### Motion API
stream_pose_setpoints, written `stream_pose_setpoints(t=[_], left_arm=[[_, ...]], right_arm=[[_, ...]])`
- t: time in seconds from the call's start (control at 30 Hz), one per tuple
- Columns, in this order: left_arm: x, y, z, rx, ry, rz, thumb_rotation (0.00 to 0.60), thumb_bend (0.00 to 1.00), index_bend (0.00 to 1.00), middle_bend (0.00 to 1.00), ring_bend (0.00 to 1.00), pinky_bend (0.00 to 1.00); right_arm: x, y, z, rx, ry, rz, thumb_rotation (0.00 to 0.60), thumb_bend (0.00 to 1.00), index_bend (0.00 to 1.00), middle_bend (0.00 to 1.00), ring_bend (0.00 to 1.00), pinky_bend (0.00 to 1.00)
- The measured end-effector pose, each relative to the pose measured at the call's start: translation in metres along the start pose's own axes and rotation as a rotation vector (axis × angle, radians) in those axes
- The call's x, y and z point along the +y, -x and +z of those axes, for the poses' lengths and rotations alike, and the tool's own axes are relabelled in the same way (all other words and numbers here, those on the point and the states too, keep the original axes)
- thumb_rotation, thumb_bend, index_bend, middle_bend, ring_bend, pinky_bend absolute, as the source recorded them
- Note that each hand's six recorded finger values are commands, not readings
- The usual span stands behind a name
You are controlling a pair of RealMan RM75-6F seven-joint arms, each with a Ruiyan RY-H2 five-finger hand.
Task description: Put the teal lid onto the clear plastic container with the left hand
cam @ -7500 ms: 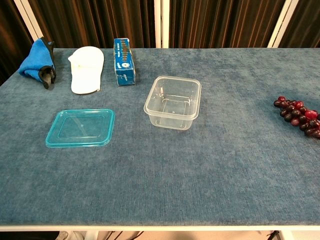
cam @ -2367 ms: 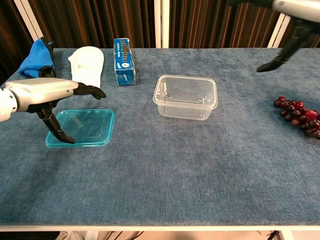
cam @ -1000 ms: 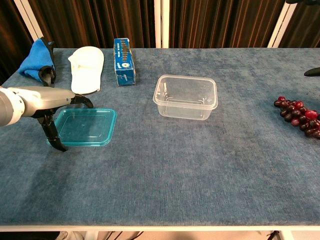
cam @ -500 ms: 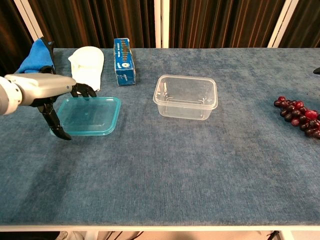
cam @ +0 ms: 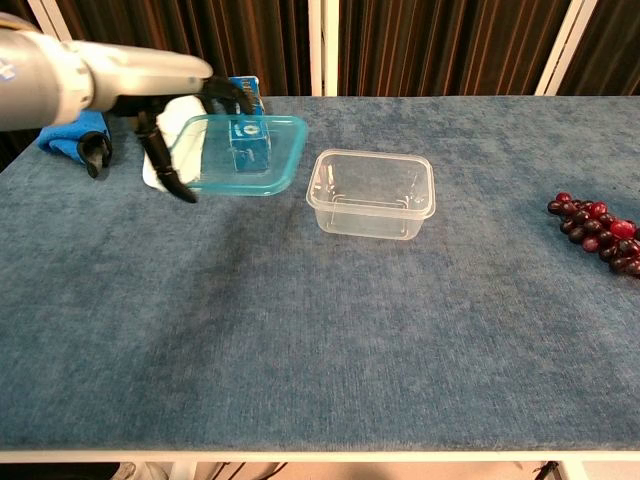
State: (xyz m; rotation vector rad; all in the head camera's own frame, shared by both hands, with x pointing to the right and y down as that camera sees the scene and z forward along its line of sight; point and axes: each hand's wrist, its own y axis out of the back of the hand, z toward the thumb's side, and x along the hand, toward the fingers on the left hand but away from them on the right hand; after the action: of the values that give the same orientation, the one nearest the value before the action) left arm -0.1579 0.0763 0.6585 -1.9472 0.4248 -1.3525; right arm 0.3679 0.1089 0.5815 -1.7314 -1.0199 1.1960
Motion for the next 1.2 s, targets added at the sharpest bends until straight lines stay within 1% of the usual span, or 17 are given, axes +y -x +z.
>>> stream_pose_setpoints(t=[0.13, 0.27, 0.43, 0.57, 0.67, 0.77, 0.87, 1.2], left_arm=[[0.008, -0.021, 0.027, -0.029, -0.015, -0.030, 0.600, 0.06, 0.41, 0.31, 0.17, 0.07], [0.009, -0.043, 0.054, -0.042, -0.022, -0.071, 0.600, 0.06, 0.40, 0.31, 0.17, 0.07], [0.006, -0.063, 0.076, -0.022, -0.013, -0.117, 0.600, 0.06, 0.40, 0.31, 0.17, 0.07], [0.005, -0.075, 0.090, 0.013, -0.003, -0.147, 0.600, 0.06, 0.40, 0.30, 0.17, 0.07], [0.008, -0.082, 0.097, 0.043, -0.010, -0.152, 0.600, 0.06, 0.40, 0.30, 0.17, 0.07], [0.012, -0.090, 0.104, 0.083, -0.020, -0.139, 0.600, 0.06, 0.40, 0.30, 0.17, 0.08], [0.012, -0.093, 0.110, 0.102, -0.030, -0.129, 0.600, 0.06, 0.40, 0.30, 0.17, 0.08], [0.009, -0.093, 0.133, 0.090, -0.043, -0.132, 0.600, 0.06, 0.40, 0.30, 0.17, 0.08]], right_arm=[[0.004, -0.006, -0.004, -0.015, -0.001, -0.011, 0.600, 0.00, 0.00, 0.00, 0.00, 0.00], [0.005, -0.009, -0.006, -0.024, -0.001, -0.010, 0.600, 0.00, 0.00, 0.00, 0.00, 0.00], [0.004, -0.010, -0.009, -0.028, 0.004, -0.007, 0.600, 0.00, 0.00, 0.00, 0.00, 0.00], [0.004, -0.010, -0.011, -0.027, 0.009, -0.006, 0.600, 0.00, 0.00, 0.00, 0.00, 0.00], [0.005, -0.012, -0.013, -0.028, 0.011, -0.006, 0.600, 0.00, 0.00, 0.00, 0.00, 0.00], [0.006, -0.013, -0.016, -0.032, 0.015, -0.007, 0.600, 0.00, 0.00, 0.00, 0.00, 0.00], [0.007, -0.015, -0.020, -0.036, 0.017, -0.007, 0.600, 0.00, 0.00, 0.00, 0.00, 0.00], [0.007, -0.018, -0.027, -0.042, 0.026, -0.001, 0.600, 0.00, 0.00, 0.00, 0.00, 0.00]])
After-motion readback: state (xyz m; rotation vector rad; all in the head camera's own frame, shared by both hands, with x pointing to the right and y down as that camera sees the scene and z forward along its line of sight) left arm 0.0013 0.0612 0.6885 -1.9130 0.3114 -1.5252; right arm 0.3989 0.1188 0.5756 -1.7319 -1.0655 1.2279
